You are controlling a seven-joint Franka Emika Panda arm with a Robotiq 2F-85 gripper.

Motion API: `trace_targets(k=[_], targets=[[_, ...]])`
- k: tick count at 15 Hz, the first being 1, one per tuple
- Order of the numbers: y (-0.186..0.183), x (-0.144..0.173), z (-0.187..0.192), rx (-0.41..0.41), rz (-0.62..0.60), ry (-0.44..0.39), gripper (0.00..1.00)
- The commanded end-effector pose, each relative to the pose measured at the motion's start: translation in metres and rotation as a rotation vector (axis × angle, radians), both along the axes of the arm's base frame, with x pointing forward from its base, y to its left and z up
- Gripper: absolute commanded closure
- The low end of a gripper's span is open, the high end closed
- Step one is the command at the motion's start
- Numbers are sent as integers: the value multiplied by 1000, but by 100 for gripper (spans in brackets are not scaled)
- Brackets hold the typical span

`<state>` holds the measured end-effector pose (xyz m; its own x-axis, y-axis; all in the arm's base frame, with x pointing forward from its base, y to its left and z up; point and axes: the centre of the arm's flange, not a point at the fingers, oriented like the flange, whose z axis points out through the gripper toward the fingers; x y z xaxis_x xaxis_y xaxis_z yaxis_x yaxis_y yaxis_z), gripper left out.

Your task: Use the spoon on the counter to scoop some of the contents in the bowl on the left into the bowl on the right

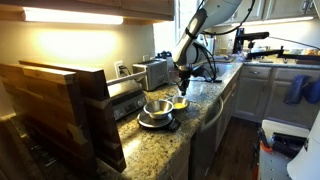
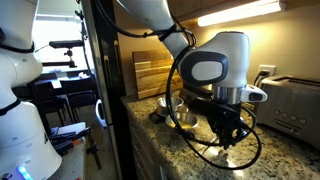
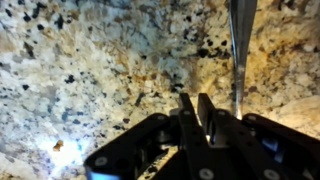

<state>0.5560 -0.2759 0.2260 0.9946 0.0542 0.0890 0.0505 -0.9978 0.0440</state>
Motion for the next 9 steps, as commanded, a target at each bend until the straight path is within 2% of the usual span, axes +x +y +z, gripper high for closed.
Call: trace_targets(k=[1,9], targets=[[19,-9,17,-2,24,-43,55],[37,-9,11,21,63,3,5]])
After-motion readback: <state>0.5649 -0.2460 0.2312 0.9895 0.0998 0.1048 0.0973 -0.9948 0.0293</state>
